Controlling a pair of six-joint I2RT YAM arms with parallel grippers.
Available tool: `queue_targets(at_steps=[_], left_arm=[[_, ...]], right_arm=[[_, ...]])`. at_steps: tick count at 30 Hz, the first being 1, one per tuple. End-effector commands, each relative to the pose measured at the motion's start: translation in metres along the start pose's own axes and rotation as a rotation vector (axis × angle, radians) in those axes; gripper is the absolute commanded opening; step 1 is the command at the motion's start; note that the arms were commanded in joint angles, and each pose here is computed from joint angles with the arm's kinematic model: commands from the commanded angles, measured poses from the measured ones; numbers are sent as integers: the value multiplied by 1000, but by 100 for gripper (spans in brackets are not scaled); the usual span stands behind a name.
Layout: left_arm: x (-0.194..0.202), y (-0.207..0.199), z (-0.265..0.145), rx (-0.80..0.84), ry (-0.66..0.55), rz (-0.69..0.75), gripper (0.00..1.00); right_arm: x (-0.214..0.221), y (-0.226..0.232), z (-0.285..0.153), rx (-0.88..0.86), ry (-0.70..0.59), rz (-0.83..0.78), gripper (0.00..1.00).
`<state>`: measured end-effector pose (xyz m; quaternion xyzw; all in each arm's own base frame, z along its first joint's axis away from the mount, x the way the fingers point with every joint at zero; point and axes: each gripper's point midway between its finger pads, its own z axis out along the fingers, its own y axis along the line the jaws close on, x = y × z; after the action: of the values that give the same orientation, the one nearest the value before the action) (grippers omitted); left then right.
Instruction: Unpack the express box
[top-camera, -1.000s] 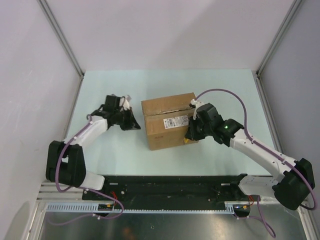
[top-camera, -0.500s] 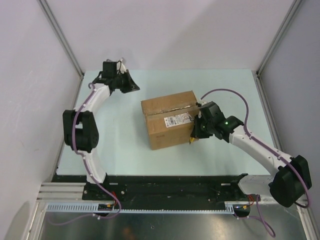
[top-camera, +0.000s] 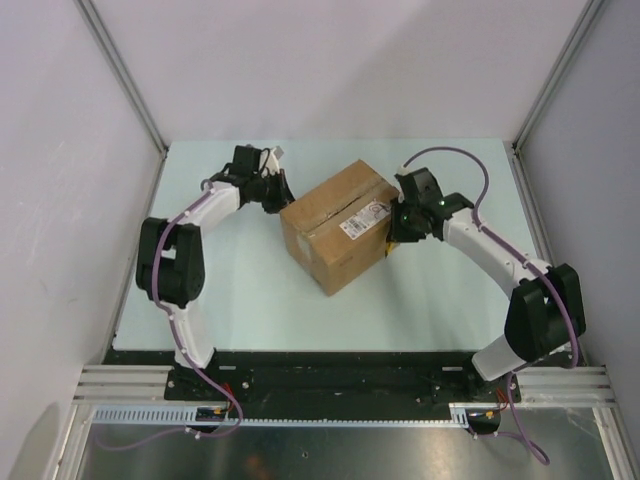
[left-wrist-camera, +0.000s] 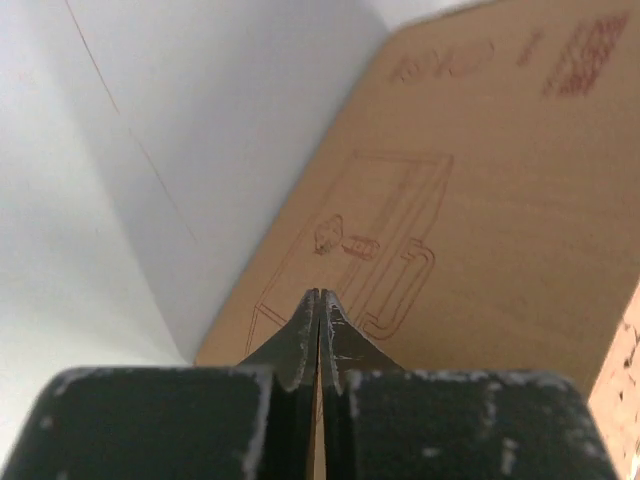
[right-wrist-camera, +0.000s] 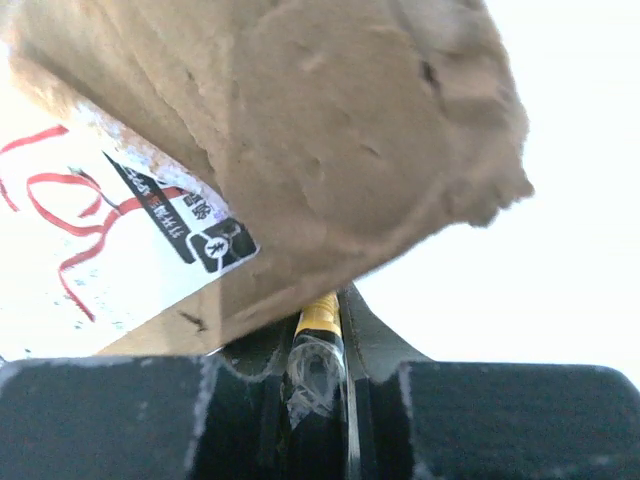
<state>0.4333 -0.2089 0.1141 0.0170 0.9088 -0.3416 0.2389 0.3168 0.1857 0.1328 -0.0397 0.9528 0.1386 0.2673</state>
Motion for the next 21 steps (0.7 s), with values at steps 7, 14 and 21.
queue_targets(at_steps=[7, 14, 21], left_arm=[[78, -43, -26, 68, 102, 118, 0], [89, -42, -46, 31, 92, 89, 0], [-37, -78, -85, 4, -209, 179, 11]], right_arm=[[-55, -36, -15, 159, -66, -54, 0], [-74, -78, -43, 305, -138, 17, 0], [-87, -102, -88, 388, -257, 95, 0]])
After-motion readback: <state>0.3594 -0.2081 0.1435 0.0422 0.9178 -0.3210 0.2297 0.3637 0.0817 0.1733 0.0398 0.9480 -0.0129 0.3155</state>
